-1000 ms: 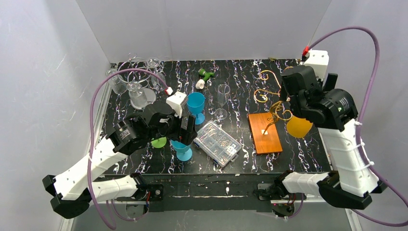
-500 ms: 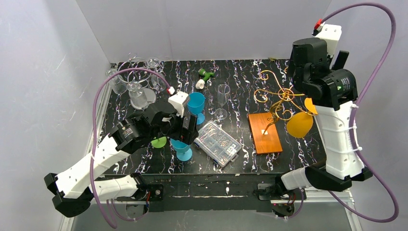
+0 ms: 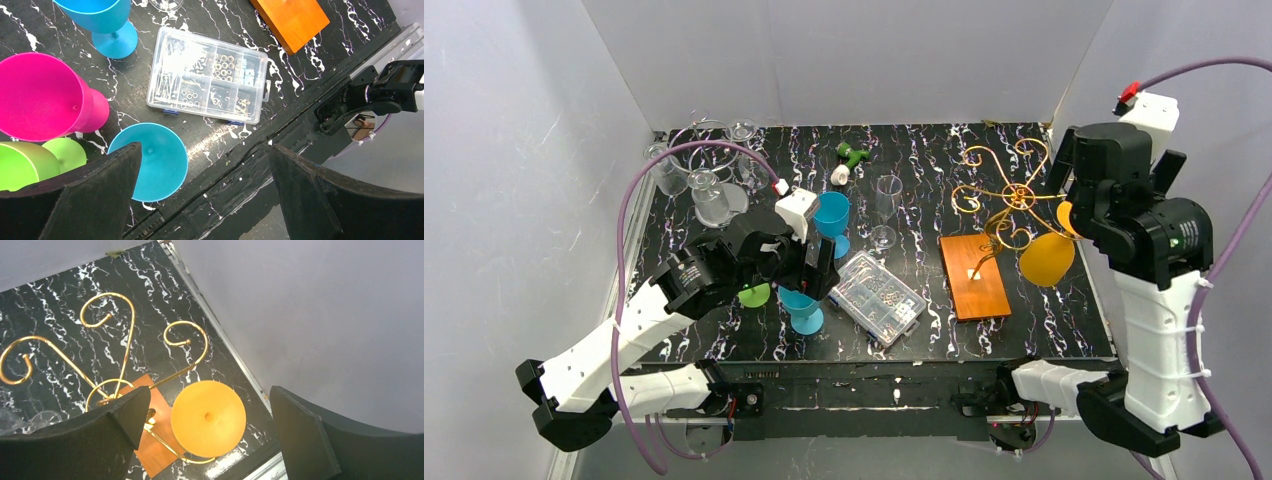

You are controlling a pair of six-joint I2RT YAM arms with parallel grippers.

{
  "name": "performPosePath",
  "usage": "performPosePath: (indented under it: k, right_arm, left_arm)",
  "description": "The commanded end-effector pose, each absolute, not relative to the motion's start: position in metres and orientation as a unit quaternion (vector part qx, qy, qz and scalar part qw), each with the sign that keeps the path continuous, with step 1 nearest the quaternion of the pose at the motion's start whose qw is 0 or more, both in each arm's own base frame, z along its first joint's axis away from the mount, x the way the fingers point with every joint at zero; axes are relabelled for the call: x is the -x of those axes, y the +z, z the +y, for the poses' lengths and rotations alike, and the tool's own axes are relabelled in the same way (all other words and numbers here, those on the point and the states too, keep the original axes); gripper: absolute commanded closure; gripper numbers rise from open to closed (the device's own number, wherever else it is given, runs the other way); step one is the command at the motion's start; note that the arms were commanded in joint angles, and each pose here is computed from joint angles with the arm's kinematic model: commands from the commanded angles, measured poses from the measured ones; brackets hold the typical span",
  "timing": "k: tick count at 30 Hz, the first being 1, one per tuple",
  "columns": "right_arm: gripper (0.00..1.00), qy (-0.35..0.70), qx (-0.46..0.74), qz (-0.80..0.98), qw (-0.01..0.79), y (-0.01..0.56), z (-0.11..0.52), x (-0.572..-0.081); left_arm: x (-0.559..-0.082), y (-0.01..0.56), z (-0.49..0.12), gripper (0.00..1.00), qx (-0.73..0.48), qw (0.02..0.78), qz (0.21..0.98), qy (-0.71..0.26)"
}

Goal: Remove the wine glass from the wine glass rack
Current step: Pick up the wine glass from the wine rack.

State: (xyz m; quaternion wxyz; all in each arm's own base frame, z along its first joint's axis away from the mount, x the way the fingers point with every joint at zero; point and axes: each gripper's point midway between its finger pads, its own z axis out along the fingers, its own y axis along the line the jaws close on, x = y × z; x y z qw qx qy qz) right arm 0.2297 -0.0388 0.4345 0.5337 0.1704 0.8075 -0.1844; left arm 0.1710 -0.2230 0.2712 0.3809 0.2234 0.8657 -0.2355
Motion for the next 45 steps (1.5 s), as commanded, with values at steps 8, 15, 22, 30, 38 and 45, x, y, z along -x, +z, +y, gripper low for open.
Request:
performPosePath:
  k: [8, 15, 22, 30, 38, 45]
  right_arm:
    - [0.02, -0.133, -0.159, 0.842, 0.498, 0.392, -0.020, -0.224]
    - [0.02, -0.144, -0.165, 0.845, 0.487, 0.384, -0.025, -0.219]
    - [0.02, -0.167, -0.179, 0.844, 0.478, 0.375, -0.035, -0.207]
    - [0.02, -0.174, -0.190, 0.837, 0.482, 0.376, -0.042, -0.200]
    - [0.02, -0.168, -0.200, 0.836, 0.482, 0.367, -0.041, -0.198]
    - [0.02, -0.164, -0.215, 0.830, 0.488, 0.363, -0.041, -0.202]
  left_arm:
    - [-0.169, 0.283, -0.225, 0.02, -0.224, 0.395, 0.855, -0.251]
    - [-0.168, 0.283, -0.224, 0.02, -0.223, 0.395, 0.855, -0.251]
    - [-0.168, 0.281, -0.224, 0.02, -0.224, 0.393, 0.856, -0.250]
    - [-0.168, 0.282, -0.225, 0.02, -0.226, 0.392, 0.855, -0.252]
    - [-0.168, 0.283, -0.225, 0.02, -0.226, 0.392, 0.856, -0.251]
    - [-0.168, 0.283, -0.223, 0.02, -0.226, 0.393, 0.856, -0.249]
